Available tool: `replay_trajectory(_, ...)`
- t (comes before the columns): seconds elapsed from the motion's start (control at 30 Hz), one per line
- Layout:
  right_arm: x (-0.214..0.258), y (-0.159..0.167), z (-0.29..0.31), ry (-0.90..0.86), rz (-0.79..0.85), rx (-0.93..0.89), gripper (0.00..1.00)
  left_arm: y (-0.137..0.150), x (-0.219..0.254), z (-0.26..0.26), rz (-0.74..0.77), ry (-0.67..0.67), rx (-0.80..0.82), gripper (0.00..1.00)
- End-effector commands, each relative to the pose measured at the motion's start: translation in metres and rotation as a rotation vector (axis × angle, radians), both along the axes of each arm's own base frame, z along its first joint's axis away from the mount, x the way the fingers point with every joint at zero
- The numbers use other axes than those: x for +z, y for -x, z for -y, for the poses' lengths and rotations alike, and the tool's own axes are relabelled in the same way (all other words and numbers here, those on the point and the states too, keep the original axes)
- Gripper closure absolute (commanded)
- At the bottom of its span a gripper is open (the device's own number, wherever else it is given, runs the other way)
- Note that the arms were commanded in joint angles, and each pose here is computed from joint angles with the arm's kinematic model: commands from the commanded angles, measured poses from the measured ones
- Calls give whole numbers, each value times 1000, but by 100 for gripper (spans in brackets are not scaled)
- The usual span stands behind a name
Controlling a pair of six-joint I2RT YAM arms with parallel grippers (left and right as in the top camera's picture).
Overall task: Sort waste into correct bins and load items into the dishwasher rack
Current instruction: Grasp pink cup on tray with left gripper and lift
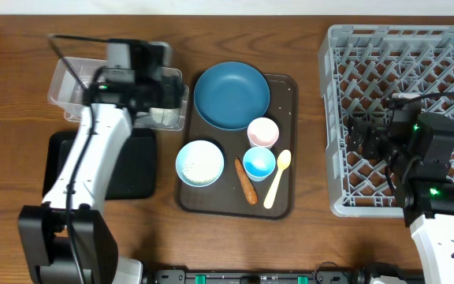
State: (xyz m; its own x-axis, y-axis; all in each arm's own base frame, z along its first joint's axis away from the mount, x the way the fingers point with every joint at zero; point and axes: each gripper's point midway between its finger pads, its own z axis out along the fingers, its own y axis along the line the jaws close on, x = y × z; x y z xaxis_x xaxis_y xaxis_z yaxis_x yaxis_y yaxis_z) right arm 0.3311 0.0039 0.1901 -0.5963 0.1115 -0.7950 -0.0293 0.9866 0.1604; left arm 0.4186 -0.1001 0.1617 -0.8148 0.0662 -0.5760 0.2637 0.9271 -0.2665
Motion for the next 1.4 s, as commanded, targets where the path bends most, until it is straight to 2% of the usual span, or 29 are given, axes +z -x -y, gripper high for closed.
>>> replay_trajectory(0.0,8,-2,-7,-9,16,14,1,13,0,43,-19,45,-113,39)
replay_trajectory(0.23,8,-2,-7,-9,16,14,1,40,-3,100,-30,42,-259,39)
replay_trajectory(0.5,8,-2,-7,-9,16,14,1,68,-27,135,-72,30,-360,39)
replay_trajectory(0.97,8,-2,-7,-9,14,14,1,76,-96,163,-206,-5,-411,40)
replay_trajectory(1.2,6,0,-7,-10,3,14,1,65,-97,169,-159,9,-413,65)
replay_trajectory(1.3,5,1,-7,-10,-1,14,1,60,-94,171,-134,17,-413,85)
replay_trajectory(1.37,5,1,-7,-10,-1,14,1,59,-93,172,-131,20,-411,91)
